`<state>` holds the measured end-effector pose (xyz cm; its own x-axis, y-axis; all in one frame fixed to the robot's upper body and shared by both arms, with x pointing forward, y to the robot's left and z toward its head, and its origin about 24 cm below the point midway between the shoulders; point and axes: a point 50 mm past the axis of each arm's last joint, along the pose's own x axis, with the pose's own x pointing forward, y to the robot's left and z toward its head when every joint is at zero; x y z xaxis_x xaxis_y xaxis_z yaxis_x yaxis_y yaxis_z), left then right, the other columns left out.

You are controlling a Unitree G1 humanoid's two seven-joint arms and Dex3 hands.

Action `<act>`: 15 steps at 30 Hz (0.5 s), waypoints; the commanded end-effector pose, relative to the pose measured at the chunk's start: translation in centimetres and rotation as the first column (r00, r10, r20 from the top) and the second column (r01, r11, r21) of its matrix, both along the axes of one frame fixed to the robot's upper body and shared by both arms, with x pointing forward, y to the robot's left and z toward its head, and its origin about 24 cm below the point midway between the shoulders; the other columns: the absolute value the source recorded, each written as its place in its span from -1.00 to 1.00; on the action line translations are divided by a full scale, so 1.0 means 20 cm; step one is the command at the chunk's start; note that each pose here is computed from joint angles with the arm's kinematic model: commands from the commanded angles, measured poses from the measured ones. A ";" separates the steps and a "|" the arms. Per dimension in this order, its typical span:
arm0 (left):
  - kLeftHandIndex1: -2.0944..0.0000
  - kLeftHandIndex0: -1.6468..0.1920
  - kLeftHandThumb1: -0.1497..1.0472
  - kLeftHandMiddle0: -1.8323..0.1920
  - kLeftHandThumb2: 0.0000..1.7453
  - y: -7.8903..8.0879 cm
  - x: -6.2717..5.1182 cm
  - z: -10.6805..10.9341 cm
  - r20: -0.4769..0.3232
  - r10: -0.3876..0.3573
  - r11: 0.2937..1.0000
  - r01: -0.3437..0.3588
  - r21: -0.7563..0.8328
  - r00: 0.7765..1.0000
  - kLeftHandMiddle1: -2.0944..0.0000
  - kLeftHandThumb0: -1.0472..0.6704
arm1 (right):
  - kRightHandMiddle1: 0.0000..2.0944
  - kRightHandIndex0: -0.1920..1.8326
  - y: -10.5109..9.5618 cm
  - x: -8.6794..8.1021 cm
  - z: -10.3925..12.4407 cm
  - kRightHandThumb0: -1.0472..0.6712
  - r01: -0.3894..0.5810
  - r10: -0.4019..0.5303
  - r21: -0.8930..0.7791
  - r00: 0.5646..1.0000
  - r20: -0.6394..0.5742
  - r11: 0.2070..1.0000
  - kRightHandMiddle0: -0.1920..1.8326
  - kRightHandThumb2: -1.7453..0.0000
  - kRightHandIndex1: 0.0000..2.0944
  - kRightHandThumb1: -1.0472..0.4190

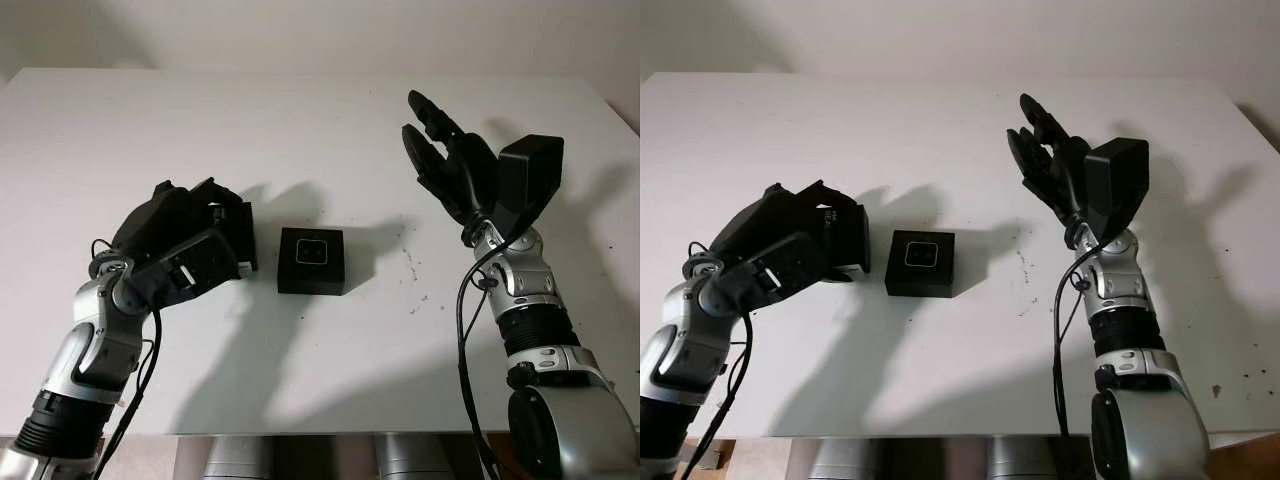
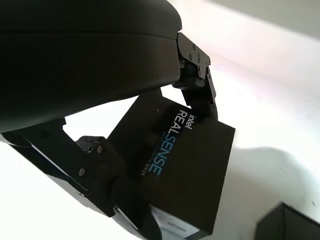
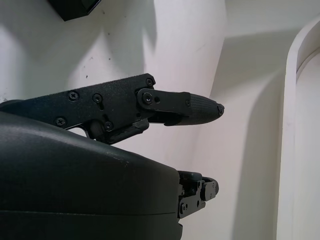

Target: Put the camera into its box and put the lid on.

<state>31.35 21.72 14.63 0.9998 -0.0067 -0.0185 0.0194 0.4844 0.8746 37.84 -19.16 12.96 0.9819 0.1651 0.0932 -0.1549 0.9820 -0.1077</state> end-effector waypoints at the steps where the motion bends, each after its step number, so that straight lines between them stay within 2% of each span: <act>1: -0.18 0.43 0.87 0.37 -0.94 0.03 0.02 0.08 0.034 0.009 1.000 -0.009 -0.005 0.999 -0.32 0.12 | -0.95 -0.75 -0.01 -0.01 0.02 -0.37 0.000 -0.001 0.018 1.000 0.020 1.000 -0.70 0.49 -0.96 -1.00; 5: -0.21 0.41 0.86 0.39 -0.94 0.07 0.04 0.16 0.027 0.012 0.997 -0.009 -0.079 1.000 -0.34 0.13 | -0.96 -0.76 0.00 -0.01 0.03 -0.38 -0.005 0.004 0.029 1.000 0.024 1.000 -0.71 0.48 -0.96 -1.00; 9: -0.26 0.35 0.81 0.31 -0.95 0.08 0.05 0.27 0.048 -0.038 0.993 0.043 -0.106 0.998 -0.38 0.11 | -0.96 -0.76 0.01 -0.01 0.03 -0.38 -0.009 0.008 0.034 1.000 0.030 0.999 -0.71 0.48 -0.96 -1.00; 12: -0.27 0.35 0.79 0.31 -0.95 0.06 0.06 0.31 0.039 -0.067 0.990 0.071 -0.121 0.997 -0.37 0.09 | -0.96 -0.76 0.02 -0.01 0.03 -0.38 -0.005 0.003 0.048 0.999 0.035 0.999 -0.71 0.49 -0.96 -1.00; 15: -0.29 0.38 0.80 0.31 -0.94 0.01 0.05 0.33 -0.001 -0.130 0.978 0.128 -0.166 0.992 -0.38 0.07 | -0.96 -0.78 0.04 -0.01 0.04 -0.40 -0.008 0.005 0.069 0.999 0.046 0.998 -0.73 0.50 -0.96 -1.00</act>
